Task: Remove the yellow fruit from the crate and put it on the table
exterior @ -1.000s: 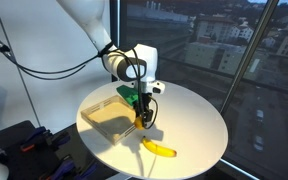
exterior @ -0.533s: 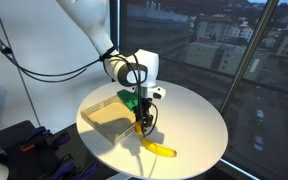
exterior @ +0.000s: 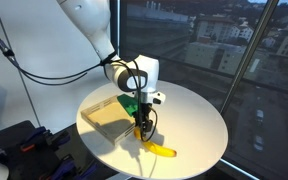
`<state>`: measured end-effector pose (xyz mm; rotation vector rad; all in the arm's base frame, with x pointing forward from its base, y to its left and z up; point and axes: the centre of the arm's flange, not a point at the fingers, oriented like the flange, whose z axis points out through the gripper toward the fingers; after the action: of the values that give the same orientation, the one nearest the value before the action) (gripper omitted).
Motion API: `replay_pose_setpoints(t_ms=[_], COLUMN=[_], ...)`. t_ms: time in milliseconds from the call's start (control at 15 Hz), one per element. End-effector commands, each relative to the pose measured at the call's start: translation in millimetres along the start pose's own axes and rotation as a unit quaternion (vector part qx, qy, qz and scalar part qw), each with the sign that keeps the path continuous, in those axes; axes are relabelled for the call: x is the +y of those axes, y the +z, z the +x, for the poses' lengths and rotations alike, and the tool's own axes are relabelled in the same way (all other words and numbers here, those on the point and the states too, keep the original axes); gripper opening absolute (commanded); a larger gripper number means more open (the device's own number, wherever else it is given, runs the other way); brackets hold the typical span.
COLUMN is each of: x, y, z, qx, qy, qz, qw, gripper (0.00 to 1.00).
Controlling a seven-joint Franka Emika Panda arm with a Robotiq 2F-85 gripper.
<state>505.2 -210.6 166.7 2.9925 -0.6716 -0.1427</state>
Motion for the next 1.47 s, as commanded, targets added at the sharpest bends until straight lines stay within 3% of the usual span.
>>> replay_pose_setpoints(t_ms=[0,467,533,600,667,1400], x=[4.7,4.8,5.0,5.1,5.2,5.2], y=[5.4,9.2,9.1,9.3,9.6,8.3], z=[3.7,2.7,2.8,2.8,2.8,2.8], qx=[0.003,-0.002,-0.002,-0.002,-0.003,-0.003], qy=[0.002,0.002,0.002,0.002,0.002,0.002], qz=[0.005,0.004,0.004,0.004,0.004,0.004], qw=[1.0000,1.0000,1.0000,1.0000,1.0000,1.0000], gripper=[0.43,0.43,0.78,0.92,0.98,1.00])
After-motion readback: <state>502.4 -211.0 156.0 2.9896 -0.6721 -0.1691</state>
